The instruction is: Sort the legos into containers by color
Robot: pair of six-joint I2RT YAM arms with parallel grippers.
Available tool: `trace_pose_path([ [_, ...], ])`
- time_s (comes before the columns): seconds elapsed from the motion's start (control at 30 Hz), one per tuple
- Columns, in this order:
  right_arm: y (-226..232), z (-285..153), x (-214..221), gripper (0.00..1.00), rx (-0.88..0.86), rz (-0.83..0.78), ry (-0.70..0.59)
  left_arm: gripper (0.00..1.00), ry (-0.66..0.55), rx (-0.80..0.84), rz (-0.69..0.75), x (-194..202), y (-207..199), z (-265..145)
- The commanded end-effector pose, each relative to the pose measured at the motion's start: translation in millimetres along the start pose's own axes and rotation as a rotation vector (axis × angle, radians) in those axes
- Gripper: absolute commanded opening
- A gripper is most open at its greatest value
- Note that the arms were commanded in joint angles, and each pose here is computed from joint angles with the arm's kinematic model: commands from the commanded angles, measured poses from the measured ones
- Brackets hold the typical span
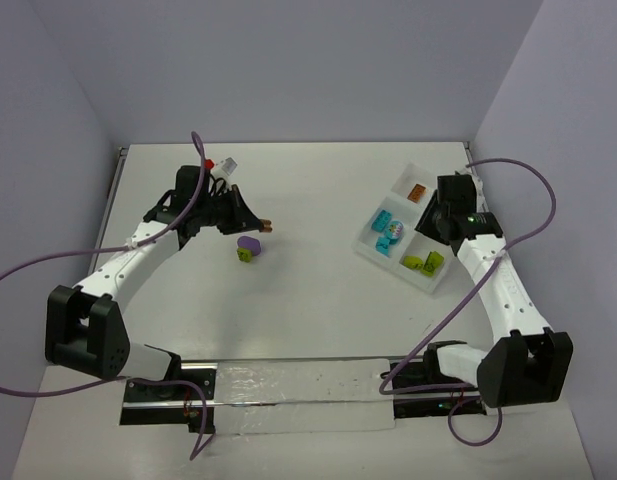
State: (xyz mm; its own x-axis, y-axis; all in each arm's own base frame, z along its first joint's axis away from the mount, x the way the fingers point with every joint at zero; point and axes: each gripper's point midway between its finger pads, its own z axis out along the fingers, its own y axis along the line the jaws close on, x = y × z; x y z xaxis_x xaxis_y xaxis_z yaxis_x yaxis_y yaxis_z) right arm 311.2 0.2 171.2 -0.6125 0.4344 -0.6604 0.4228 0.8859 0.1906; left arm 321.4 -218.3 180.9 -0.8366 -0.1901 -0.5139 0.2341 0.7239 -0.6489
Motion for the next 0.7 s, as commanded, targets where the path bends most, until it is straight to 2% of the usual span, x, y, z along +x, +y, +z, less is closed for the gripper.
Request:
trace_pose_path([
  [0.0, -23, 9, -26, 0.00, 0.089, 0.104, -0.152, 0.00, -0.036, 0.029, 0.036, -19, -15, -3],
  [0.13, -32, 24, -26, 0.03, 0.113, 0.131, -0.152, 0.00, -0.035, 0.036, 0.045, -20, -17, -4],
  [0.2, -32, 32, -27, 0.09, 0.104, 0.135, -0.153, 0.00, -0.036, 0.043, 0.052, -20, -19, -7],
  [0.27, -25, 40, -29, 0.19, 0.070, 0.127, -0.153, 0.00, -0.039, 0.046, 0.055, -21, -21, -9],
  [0.43, -21, 58, -22, 0.60, 0.063, 0.111, -0.112, 0.00, -0.037, 0.043, 0.050, -23, -23, -10],
  [0.5, -19, 61, -17, 0.69, 0.050, 0.110, -0.095, 0.00, -0.040, 0.049, 0.047, -24, -25, -11],
  [0.67, -20, 56, -15, 0.72, 0.051, 0.103, -0.099, 0.00, -0.041, 0.086, 0.048, -25, -34, -14],
])
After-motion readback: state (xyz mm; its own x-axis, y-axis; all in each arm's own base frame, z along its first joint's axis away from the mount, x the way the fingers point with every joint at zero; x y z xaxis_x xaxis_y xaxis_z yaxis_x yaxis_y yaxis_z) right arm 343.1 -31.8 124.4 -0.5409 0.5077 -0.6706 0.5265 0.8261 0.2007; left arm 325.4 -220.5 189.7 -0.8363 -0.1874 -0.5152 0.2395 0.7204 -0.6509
